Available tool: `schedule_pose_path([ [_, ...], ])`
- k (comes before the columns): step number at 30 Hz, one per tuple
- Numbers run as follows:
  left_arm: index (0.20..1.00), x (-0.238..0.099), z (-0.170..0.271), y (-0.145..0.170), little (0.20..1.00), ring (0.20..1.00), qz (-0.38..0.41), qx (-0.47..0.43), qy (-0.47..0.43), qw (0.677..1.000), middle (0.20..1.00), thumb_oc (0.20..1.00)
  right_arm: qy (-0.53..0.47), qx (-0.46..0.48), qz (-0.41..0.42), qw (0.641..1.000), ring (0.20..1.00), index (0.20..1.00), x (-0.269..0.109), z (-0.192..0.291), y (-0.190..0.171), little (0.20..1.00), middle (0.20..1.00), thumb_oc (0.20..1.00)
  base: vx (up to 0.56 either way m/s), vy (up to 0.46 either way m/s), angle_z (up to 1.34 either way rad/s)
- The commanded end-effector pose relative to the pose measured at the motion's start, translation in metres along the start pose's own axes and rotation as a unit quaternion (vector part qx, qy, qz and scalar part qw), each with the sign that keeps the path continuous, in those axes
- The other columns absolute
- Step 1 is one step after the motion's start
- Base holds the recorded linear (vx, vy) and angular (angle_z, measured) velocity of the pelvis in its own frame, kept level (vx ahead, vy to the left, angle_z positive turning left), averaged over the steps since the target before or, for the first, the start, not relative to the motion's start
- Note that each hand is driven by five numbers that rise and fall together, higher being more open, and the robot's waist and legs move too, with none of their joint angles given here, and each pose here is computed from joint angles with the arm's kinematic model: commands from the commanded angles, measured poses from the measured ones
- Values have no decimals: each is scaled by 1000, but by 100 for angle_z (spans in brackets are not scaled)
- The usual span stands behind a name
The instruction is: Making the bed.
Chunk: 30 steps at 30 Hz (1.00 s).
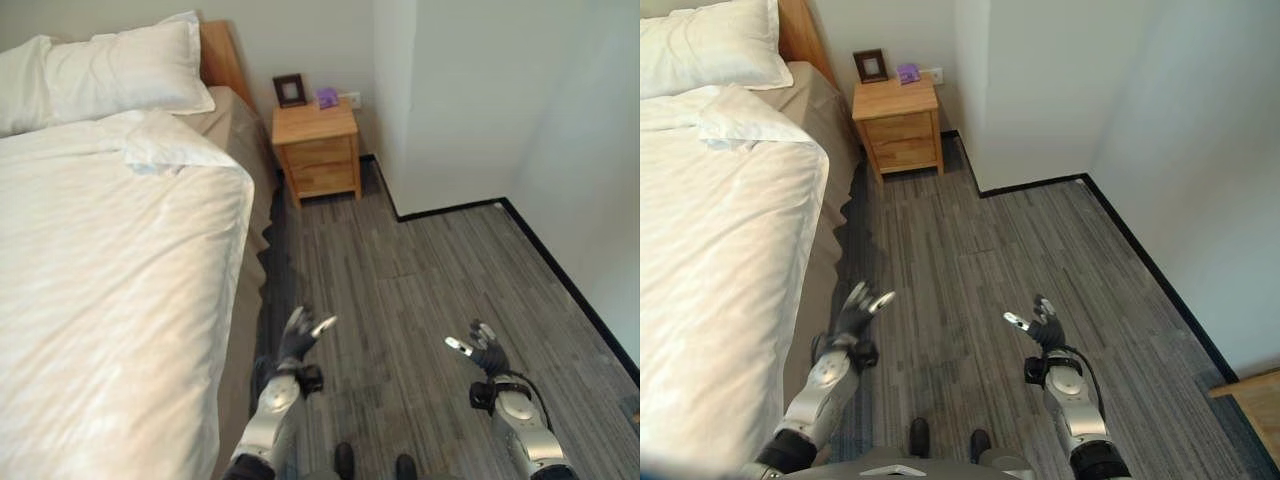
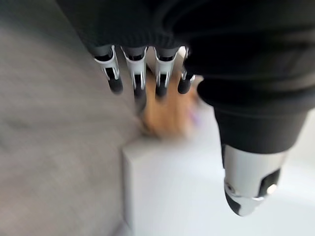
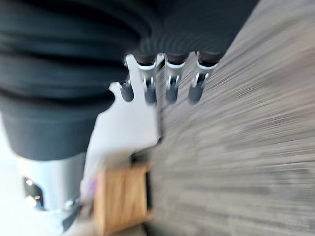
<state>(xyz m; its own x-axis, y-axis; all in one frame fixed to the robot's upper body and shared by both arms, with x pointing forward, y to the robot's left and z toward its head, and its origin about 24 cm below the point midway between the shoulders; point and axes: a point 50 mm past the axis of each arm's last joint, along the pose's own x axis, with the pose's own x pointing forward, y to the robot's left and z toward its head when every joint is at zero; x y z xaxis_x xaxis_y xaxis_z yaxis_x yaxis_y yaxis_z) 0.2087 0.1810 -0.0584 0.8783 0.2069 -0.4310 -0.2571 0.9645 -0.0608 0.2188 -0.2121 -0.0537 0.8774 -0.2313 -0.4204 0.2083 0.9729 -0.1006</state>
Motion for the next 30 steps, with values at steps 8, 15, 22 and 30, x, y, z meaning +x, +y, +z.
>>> schedule_pose_path([
  [8, 1000, 0, 67, 26, 1000, 1000, 51, 31, -164, 985, 1000, 1000, -184, -165, -35, 968, 1000, 1000, 15, 82, -9, 1000, 1000, 1000, -6, 52, 1],
  [15, 1000, 1, 109, 18, 1000, 1000, 36, 67, -252, 965, 1000, 1000, -264, -214, -55, 939, 1000, 1000, 7, 117, -23, 1000, 1000, 1000, 412, -193, 50],
  [22, 1000, -3, 94, 26, 1000, 1000, 55, 56, -234, 969, 1000, 1000, -226, -217, -57, 948, 1000, 1000, -3, 88, -27, 1000, 1000, 1000, 506, -268, 64],
  [30, 1000, -7, 93, 11, 1000, 1000, 14, 9, -228, 974, 1000, 1000, -237, -217, -45, 946, 1000, 1000, -1, 95, -25, 1000, 1000, 1000, 409, -307, -28],
])
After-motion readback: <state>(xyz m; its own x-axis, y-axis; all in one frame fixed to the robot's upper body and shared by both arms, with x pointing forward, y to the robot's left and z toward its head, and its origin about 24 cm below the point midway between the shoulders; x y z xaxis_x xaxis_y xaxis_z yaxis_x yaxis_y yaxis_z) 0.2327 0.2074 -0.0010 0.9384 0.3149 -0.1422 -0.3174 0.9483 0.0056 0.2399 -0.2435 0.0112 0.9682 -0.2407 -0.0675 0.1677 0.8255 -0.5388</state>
